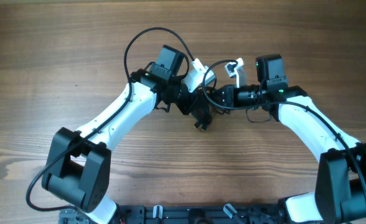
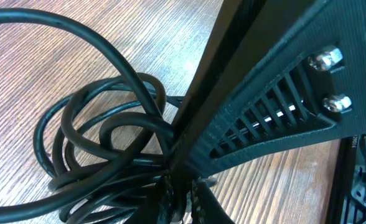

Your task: Untangle cables

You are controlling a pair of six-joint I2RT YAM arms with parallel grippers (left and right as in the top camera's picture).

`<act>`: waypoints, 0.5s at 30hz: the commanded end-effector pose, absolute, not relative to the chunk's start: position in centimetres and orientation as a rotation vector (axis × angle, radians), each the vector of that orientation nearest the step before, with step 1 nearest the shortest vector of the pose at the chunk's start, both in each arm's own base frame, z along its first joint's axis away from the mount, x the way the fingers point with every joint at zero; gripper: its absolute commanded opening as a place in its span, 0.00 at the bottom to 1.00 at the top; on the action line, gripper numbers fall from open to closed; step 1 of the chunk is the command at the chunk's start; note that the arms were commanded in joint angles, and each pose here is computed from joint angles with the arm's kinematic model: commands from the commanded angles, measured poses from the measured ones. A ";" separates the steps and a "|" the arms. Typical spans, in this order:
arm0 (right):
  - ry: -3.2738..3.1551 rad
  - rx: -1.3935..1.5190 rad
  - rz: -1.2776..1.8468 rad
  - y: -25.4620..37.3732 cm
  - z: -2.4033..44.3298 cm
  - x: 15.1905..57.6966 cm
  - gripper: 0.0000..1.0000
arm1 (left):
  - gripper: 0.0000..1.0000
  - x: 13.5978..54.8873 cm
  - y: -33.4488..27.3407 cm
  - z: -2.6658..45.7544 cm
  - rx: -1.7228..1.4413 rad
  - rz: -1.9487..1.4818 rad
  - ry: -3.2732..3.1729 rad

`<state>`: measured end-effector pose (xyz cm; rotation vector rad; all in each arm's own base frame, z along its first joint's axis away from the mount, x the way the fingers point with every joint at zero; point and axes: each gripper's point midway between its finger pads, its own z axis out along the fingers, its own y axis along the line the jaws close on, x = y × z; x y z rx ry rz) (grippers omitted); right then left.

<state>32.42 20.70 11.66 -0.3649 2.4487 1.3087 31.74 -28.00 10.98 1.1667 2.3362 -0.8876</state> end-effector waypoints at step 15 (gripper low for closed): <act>2.468 -0.325 1.413 21.5 12.4 31.4 0.32 | 0.09 32.6 -26.5 10.5 1.162 -0.782 2.362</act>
